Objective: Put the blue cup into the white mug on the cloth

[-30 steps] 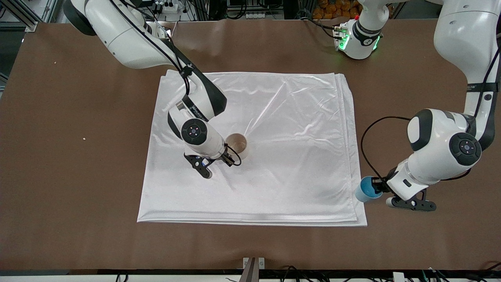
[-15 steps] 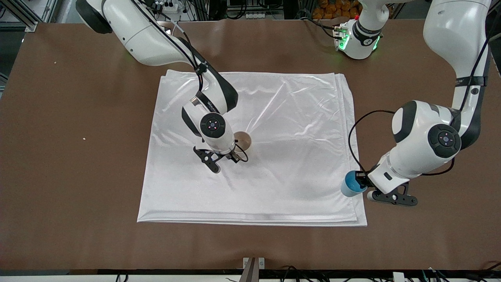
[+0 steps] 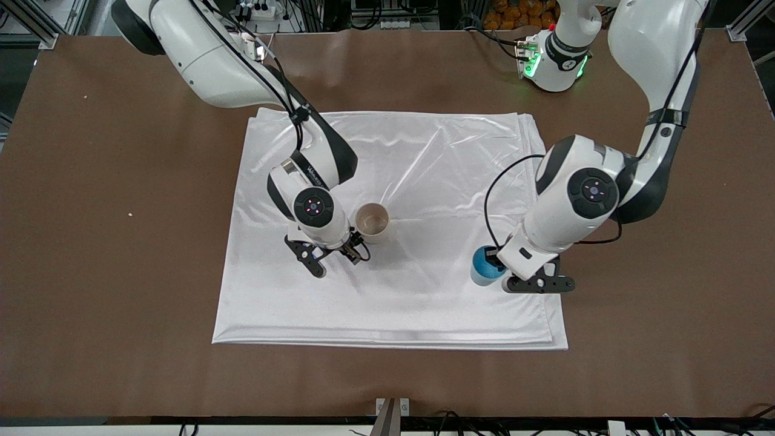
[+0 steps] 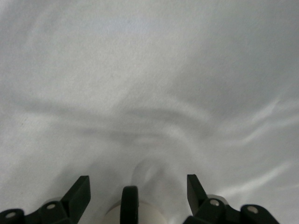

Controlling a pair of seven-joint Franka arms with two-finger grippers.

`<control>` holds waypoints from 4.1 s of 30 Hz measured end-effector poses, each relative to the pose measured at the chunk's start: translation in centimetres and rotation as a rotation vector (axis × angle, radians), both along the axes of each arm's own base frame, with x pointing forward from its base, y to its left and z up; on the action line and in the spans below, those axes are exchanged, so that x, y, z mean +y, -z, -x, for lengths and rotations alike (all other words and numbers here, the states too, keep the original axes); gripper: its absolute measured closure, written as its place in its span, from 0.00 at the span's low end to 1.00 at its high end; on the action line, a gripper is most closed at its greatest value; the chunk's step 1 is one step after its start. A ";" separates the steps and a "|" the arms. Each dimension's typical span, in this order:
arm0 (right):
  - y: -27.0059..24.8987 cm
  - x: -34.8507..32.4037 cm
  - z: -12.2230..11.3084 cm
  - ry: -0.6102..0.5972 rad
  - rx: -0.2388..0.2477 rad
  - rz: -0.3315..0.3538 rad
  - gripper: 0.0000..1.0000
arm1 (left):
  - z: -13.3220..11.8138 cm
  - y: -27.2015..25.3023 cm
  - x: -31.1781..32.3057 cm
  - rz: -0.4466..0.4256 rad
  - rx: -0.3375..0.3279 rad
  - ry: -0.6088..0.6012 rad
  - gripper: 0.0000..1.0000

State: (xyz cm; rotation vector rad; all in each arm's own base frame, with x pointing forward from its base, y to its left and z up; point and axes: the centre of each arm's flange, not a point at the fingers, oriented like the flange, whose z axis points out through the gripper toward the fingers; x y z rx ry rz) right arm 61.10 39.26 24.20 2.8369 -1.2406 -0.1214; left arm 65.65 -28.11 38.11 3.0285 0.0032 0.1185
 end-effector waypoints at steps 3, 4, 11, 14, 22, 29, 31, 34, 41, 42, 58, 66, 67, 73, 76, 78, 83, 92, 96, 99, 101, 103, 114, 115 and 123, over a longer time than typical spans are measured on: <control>-0.9 -2.0 -1.2 -0.049 0.027 0.011 0.00 | 0.9 0.0 -2.0 0.004 0.005 -0.018 0.96; -1.2 -2.6 -1.7 -0.067 0.031 0.011 0.00 | 1.1 -0.1 -2.5 0.005 0.006 -0.023 0.96; -3.0 -9.3 -5.8 -0.245 0.024 -0.021 0.00 | 3.5 -0.8 -6.9 0.017 0.011 -0.081 0.96; -3.1 -12.4 -7.1 -0.322 0.022 -0.035 0.00 | 5.0 -0.8 -9.4 0.022 0.018 -0.103 0.96; -3.5 -19.8 -9.5 -0.463 0.029 -0.068 0.00 | 8.2 -1.1 -14.6 0.003 -0.003 -0.136 0.96; -4.0 -22.3 -9.2 -0.558 0.074 -0.078 0.00 | 10.2 -0.1 -18.0 0.013 -0.004 -0.181 0.96; -3.9 -23.0 -8.9 -0.581 0.081 -0.080 0.00 | 10.7 0.3 -19.1 0.013 -0.008 -0.185 0.96; -3.7 -24.4 -8.4 -0.614 0.086 -0.085 0.00 | 11.5 0.9 -20.7 0.014 -0.016 -0.178 0.96; -4.4 -27.6 -5.2 -0.673 0.077 -0.081 0.00 | 12.4 2.6 -23.0 0.029 -0.021 -0.154 0.96; -4.5 -27.9 -4.6 -0.679 0.072 -0.079 0.00 | 12.6 2.9 -23.4 0.031 -0.020 -0.148 0.96; -5.6 -30.0 2.9 -0.719 0.066 -0.047 0.00 | 14.6 6.1 -25.7 0.017 0.002 -0.109 0.96; -10.0 -32.6 3.2 -0.761 0.112 -0.051 0.00 | 14.4 6.5 -25.6 0.011 0.004 -0.111 0.96; -10.5 -33.0 3.2 -0.766 0.115 -0.053 0.00 | 14.4 6.6 -25.6 0.010 0.005 -0.112 0.96; -14.5 -34.9 2.9 -0.786 0.131 -0.056 0.00 | 14.4 7.1 -25.5 0.005 0.010 -0.122 0.95; -17.4 -34.8 2.8 -0.788 0.141 -0.054 0.00 | 14.4 7.2 -25.5 0.004 0.012 -0.128 0.94; -19.7 -34.7 2.7 -0.788 0.143 -0.052 0.00 | 14.4 7.2 -25.5 0.004 0.012 -0.129 0.87; -25.5 -34.6 2.5 -0.796 0.127 -0.043 0.00 | 14.4 7.2 -25.5 0.004 0.013 -0.132 0.66; -32.8 -34.6 3.0 -0.839 0.040 -0.042 0.00 | 14.2 6.5 -25.6 0.013 0.004 -0.137 0.22; -35.0 -34.8 3.6 -0.830 -0.025 -0.093 0.00 | 13.9 5.4 -25.3 0.013 -0.002 -0.143 0.06; -36.7 -35.3 4.0 -0.822 -0.080 -0.101 0.00 | 13.4 3.8 -24.7 0.010 -0.008 -0.156 0.00; -37.8 -35.5 4.4 -0.819 -0.109 -0.094 0.00 | 12.8 2.4 -23.9 0.009 -0.016 -0.173 0.00; -38.8 -35.5 4.7 -0.818 -0.134 -0.085 0.00 | 12.0 0.6 -22.8 0.012 -0.027 -0.192 0.00; -39.9 -35.4 5.4 -0.818 -0.160 -0.072 0.00 | 8.4 -11.4 -13.8 0.012 -0.092 -0.326 0.00; -39.9 -35.5 5.4 -0.818 -0.160 -0.072 0.00 | 8.3 -12.4 -13.0 0.009 -0.096 -0.338 0.00; -40.3 -35.6 5.4 -0.816 -0.171 -0.067 0.00 | 7.4 -18.1 -4.8 -0.072 -0.083 -0.352 0.00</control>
